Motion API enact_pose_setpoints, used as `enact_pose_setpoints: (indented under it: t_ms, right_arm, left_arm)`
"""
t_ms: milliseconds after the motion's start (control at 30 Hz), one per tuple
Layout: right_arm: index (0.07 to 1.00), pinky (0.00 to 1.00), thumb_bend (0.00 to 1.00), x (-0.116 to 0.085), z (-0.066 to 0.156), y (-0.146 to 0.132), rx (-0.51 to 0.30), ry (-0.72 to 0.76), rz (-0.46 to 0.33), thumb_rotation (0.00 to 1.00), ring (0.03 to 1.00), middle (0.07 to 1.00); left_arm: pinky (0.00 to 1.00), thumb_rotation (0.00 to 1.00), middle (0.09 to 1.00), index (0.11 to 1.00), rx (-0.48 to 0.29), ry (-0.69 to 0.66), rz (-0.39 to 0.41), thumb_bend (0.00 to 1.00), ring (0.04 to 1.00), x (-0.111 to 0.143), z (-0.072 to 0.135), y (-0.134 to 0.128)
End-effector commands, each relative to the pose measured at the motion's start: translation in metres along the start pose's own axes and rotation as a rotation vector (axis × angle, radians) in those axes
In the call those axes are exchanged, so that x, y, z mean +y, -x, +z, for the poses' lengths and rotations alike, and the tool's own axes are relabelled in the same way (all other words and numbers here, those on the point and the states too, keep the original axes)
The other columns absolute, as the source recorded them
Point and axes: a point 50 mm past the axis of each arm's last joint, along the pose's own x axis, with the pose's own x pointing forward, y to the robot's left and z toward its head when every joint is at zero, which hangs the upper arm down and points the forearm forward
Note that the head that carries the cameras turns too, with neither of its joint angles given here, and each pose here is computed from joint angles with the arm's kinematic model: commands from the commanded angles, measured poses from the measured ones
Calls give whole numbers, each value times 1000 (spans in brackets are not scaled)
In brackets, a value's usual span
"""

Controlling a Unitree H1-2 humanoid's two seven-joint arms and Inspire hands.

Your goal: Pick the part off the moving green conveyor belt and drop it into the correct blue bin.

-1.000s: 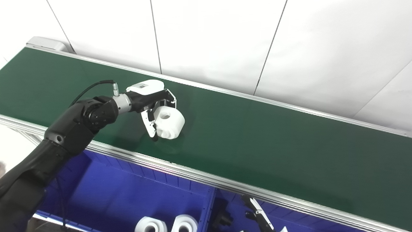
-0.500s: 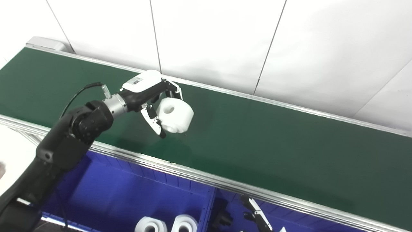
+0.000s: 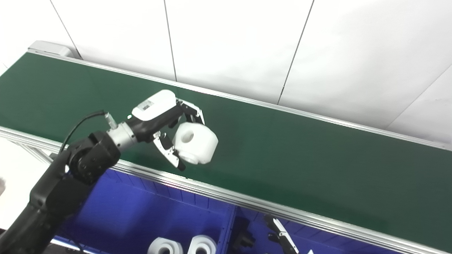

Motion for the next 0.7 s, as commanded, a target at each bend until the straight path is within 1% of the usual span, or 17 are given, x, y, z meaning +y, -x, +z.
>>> enact_pose_setpoints:
  t_ms: [0, 300, 467, 500, 600, 667]
  right_arm:
    - [922, 845, 327, 0, 13, 3, -78, -13, -17, 927, 923, 957]
    - [930, 858, 323, -2, 19, 2, -83, -10, -20, 926, 931, 962]
    - [927, 840, 352, -7, 32, -10, -94, -5, -39, 972, 916, 959]
    - [930, 859, 354, -7, 33, -13, -101, -9, -38, 989, 926, 961]
    - [942, 879, 356, -9, 34, -23, -121, -24, -24, 989, 943, 967]
    - [941, 874, 360, -8, 35, -26, -122, -26, -24, 982, 940, 967]
  left_arm:
    - [161, 0, 471, 311, -29, -14, 63, 546, 212, 14, 7, 5]
    - [144, 0, 471, 303, -2, 27, 51, 545, 199, 2, 20, 36]
    - [146, 0, 471, 287, 10, 62, 37, 545, 199, 12, 19, 46]
    - [148, 0, 471, 291, 15, 69, 34, 545, 202, 13, 19, 48]
    - [157, 0, 471, 303, 33, 92, 17, 546, 209, 9, 16, 54]
    - [158, 0, 471, 301, 40, 99, 8, 546, 209, 6, 15, 57]
